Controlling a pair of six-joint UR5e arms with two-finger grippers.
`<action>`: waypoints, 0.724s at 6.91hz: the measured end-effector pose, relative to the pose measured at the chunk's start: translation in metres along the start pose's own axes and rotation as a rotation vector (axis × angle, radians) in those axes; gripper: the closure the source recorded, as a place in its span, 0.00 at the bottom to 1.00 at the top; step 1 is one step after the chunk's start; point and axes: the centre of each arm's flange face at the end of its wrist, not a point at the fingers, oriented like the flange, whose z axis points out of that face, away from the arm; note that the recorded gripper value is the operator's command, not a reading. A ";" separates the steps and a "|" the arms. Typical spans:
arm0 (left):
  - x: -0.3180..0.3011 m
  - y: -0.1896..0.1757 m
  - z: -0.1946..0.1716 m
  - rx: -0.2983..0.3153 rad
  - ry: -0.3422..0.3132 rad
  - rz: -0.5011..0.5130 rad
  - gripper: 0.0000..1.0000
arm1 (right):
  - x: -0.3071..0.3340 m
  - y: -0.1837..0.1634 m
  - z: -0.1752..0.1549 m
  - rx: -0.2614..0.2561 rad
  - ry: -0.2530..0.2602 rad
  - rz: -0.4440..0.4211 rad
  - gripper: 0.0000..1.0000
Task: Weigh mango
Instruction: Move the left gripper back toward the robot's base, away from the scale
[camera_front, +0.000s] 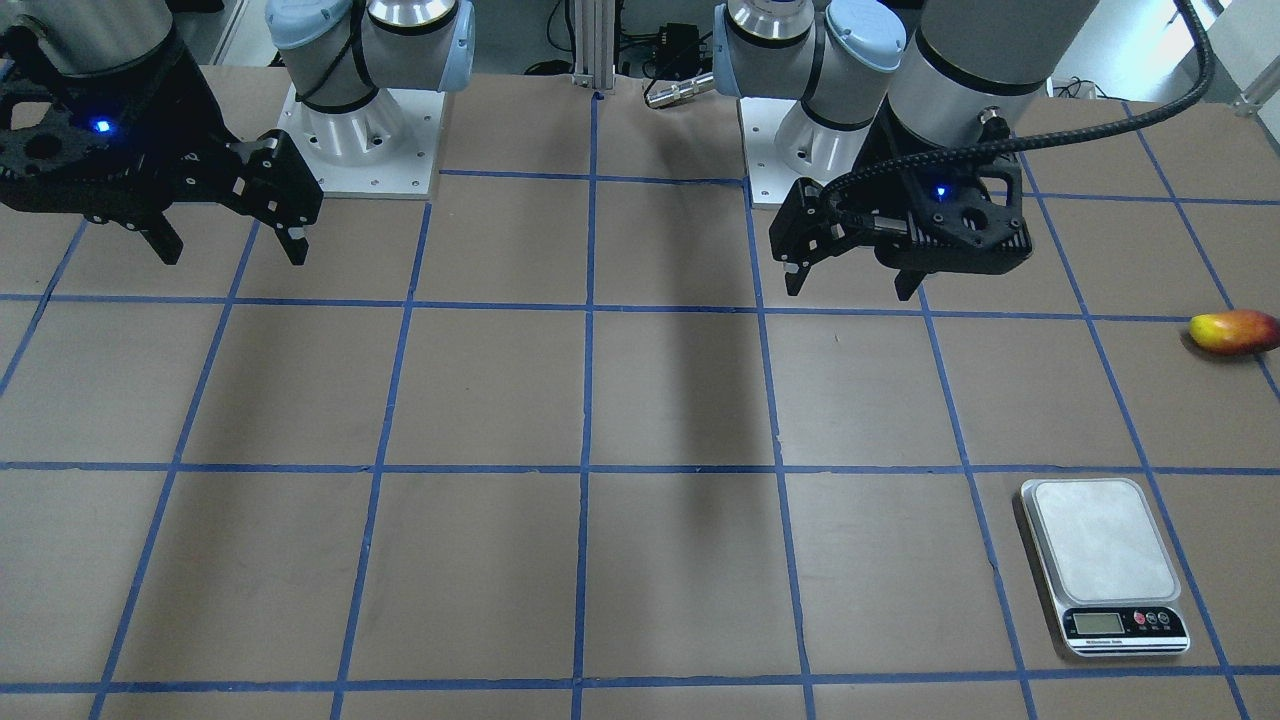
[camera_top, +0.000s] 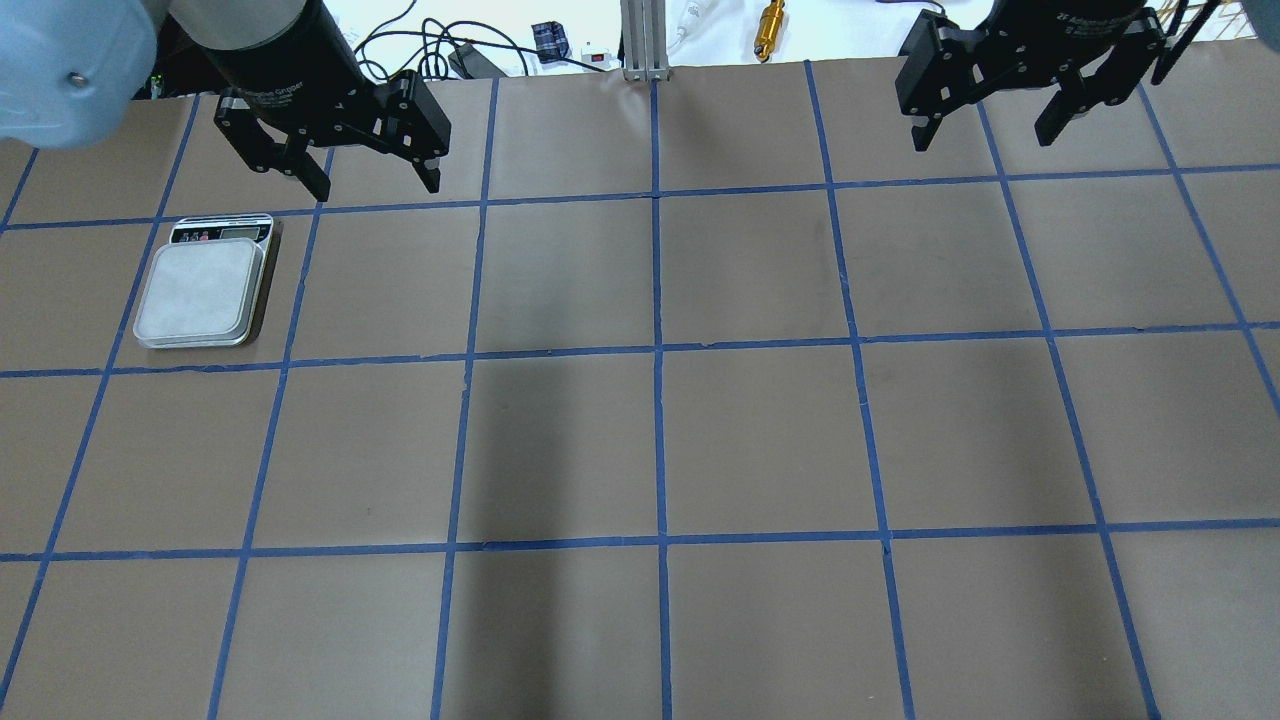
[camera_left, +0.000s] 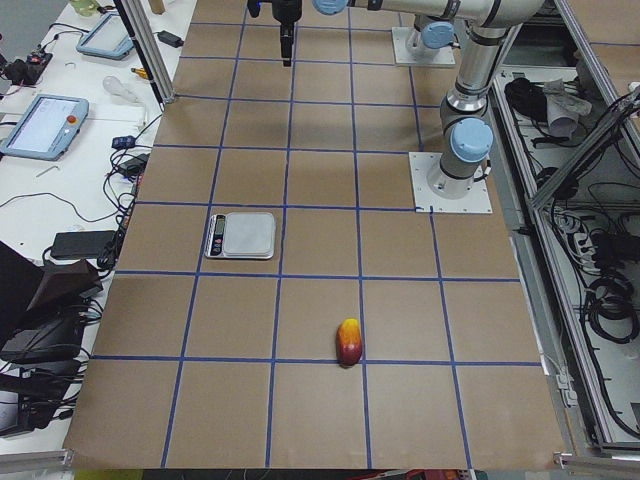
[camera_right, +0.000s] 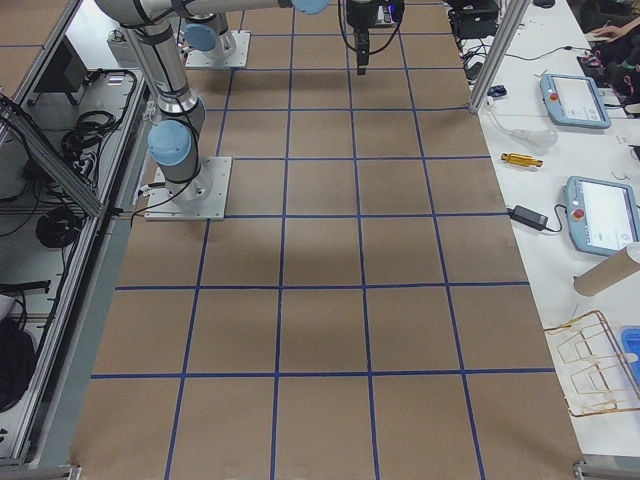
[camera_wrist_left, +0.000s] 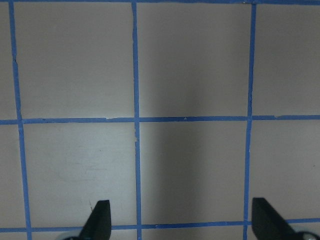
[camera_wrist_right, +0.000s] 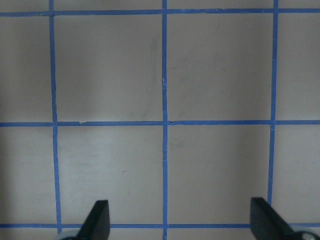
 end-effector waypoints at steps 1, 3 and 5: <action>-0.001 0.001 0.001 -0.002 0.000 0.001 0.00 | 0.000 0.000 0.000 0.000 0.000 0.000 0.00; -0.002 0.006 -0.001 -0.009 -0.003 0.015 0.00 | 0.000 0.000 0.000 0.000 0.000 0.000 0.00; -0.020 0.018 -0.007 -0.066 -0.046 0.147 0.00 | 0.000 0.000 0.000 0.000 0.000 0.001 0.00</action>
